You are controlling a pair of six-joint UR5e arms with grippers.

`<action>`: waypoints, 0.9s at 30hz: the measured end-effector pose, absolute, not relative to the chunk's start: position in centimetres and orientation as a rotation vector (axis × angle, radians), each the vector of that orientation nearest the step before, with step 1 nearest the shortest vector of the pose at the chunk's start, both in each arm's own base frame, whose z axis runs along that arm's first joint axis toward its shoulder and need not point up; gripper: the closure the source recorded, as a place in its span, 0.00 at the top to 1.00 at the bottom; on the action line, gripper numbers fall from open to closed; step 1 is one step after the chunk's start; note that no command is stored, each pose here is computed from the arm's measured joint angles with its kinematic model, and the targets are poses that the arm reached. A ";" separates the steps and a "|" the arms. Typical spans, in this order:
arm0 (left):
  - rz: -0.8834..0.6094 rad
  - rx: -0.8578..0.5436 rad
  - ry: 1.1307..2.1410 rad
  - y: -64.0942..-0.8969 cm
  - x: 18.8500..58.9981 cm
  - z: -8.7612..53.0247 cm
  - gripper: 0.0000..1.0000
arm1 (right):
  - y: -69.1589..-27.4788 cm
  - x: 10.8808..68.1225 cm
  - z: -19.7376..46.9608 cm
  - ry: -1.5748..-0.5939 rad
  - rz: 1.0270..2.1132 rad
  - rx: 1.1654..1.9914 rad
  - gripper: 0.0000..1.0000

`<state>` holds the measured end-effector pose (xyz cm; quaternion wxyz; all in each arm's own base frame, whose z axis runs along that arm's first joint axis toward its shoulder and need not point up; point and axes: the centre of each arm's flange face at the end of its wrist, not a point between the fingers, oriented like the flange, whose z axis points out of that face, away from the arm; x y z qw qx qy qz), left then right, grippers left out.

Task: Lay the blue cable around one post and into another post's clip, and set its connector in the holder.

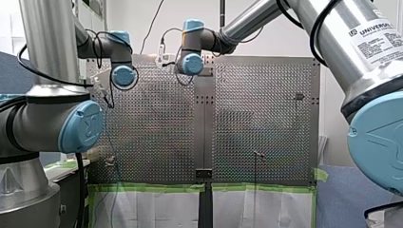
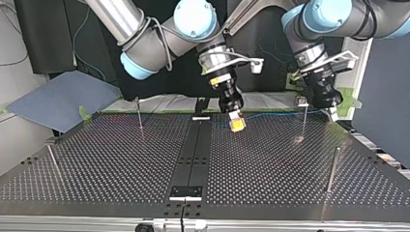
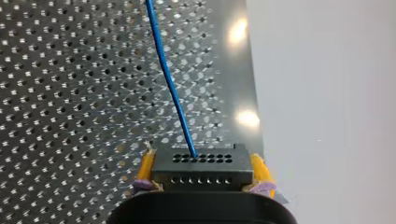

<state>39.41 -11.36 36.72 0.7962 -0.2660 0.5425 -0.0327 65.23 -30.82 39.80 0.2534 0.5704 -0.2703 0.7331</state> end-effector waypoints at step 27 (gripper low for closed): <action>-0.086 -0.592 1.036 -8.0 44.9 44.8 0.00 | -33.2 65.8 45.4 -0.660 2.097 1.471 0.05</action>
